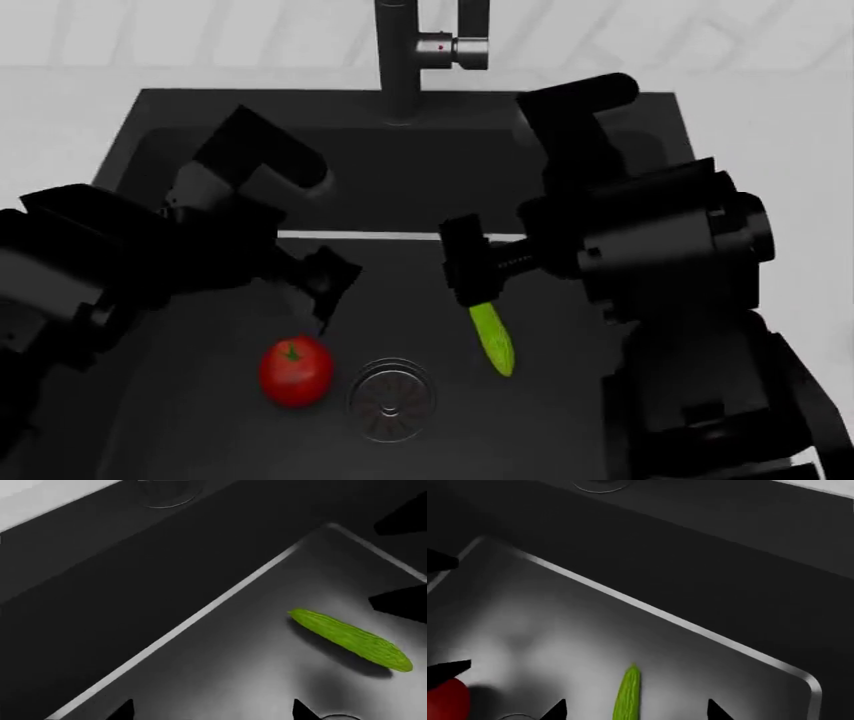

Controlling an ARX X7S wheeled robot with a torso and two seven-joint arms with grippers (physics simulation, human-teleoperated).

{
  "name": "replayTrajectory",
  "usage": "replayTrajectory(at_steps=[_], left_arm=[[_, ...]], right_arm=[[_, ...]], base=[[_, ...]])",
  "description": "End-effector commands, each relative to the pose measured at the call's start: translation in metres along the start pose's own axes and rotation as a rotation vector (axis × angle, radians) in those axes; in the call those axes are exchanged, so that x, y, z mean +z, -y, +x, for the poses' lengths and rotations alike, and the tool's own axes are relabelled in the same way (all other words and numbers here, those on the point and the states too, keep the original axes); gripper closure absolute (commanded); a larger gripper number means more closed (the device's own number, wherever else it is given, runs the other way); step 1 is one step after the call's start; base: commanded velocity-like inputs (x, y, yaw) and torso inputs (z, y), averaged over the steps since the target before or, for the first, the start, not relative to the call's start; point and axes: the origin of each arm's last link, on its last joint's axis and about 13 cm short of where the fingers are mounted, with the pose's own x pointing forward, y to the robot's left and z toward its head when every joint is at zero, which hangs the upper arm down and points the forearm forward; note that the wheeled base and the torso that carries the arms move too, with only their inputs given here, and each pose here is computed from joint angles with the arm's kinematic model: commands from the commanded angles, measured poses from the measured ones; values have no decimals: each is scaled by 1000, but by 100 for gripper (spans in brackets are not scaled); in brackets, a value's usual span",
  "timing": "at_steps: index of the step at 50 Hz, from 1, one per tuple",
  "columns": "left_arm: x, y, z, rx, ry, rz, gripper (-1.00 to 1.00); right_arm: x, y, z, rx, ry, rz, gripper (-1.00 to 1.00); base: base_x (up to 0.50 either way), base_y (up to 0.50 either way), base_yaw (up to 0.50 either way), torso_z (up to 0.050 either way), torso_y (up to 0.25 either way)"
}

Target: Pick the vegetables from the sink and place them on the cutting board.

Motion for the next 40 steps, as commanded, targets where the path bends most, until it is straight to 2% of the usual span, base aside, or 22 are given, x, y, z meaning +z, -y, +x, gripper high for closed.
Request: replayTrajectory(at_steps=[1, 7, 20, 40], left_arm=[[5, 13, 9, -221, -109, 12, -100], [2, 7, 7, -193, -122, 5, -100], [-22, 2, 8, -144, -273, 55, -100], [-38, 6, 15, -215, -331, 73, -100]], right_arm=[[3, 0, -4, 40, -77, 33, -100], [3, 4, -8, 14, -78, 37, -100], [6, 10, -14, -32, -50, 56, -100], [9, 7, -14, -31, -51, 43, -100]], base=[[0, 0, 0, 0, 0], [0, 0, 0, 0, 0], [0, 0, 0, 0, 0], [0, 0, 0, 0, 0]])
